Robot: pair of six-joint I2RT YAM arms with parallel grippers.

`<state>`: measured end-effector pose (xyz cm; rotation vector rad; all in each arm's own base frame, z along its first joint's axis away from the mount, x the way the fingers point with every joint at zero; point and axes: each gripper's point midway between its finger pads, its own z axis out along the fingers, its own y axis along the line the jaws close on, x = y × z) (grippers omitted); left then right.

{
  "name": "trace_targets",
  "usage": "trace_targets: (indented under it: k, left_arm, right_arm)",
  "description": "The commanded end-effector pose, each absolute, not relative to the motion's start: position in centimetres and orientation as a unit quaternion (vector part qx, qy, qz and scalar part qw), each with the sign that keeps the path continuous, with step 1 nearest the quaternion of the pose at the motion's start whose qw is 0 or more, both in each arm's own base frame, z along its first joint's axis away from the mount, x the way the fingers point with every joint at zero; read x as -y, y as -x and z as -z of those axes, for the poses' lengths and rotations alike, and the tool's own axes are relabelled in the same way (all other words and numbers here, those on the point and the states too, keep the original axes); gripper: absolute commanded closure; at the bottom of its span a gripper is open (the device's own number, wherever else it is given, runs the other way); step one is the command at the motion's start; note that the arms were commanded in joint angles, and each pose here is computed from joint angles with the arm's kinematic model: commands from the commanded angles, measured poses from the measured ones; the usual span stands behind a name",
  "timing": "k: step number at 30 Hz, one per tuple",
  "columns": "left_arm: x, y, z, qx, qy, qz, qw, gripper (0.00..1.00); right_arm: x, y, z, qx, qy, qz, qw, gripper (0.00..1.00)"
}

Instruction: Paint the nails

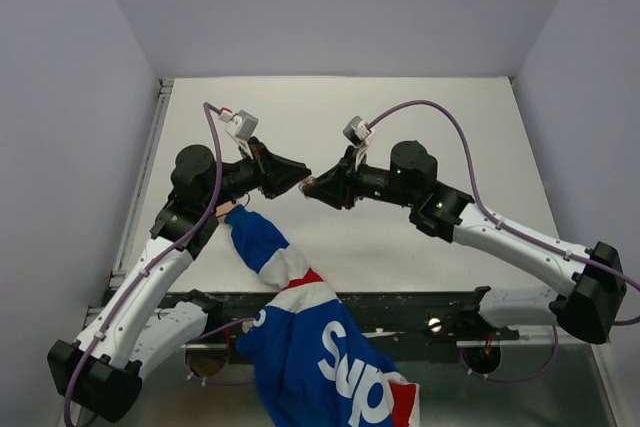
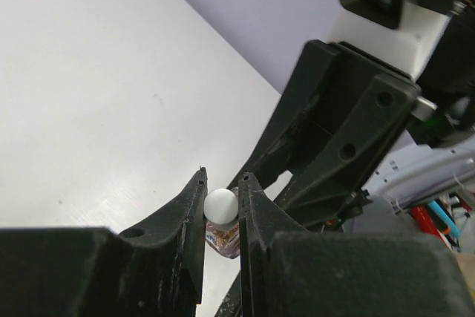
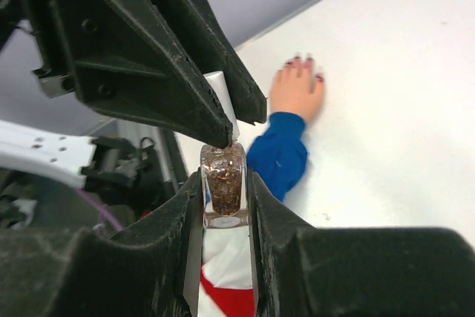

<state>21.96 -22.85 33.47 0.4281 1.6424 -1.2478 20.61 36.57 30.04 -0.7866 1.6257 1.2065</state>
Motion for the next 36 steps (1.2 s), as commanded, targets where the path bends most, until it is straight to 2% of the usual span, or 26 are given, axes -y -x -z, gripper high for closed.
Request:
trace_targets:
  k: [1,5,10,16,36]
  left_arm:
    - [21.4,-25.7,-32.7,-0.725,-0.095,0.429,0.530,1.00]
    - [22.3,-27.1,-31.8,-0.747,-0.062,0.405,0.524,1.00]
    - [23.2,-28.1,-31.2,-0.749,-0.016,0.422,0.511,1.00]
    - [23.7,-29.2,-29.7,-0.766,0.028,0.401,0.503,1.00]
    - [22.2,-31.3,-31.8,-0.760,0.027,0.368,0.536,1.00]
  right_arm:
    - [-35.0,-25.6,-28.0,-0.719,0.264,-0.369,0.527,0.99]
    - [-34.1,-28.0,-26.5,-0.744,0.212,-0.311,0.552,0.99]
    - [-33.2,-28.9,-25.6,-0.741,0.179,-0.295,0.576,0.99]
    - [-31.6,-30.2,-25.0,-0.739,0.126,-0.265,0.607,0.99]
    - [-30.8,-29.3,-24.2,-0.742,0.127,-0.268,0.602,0.99]
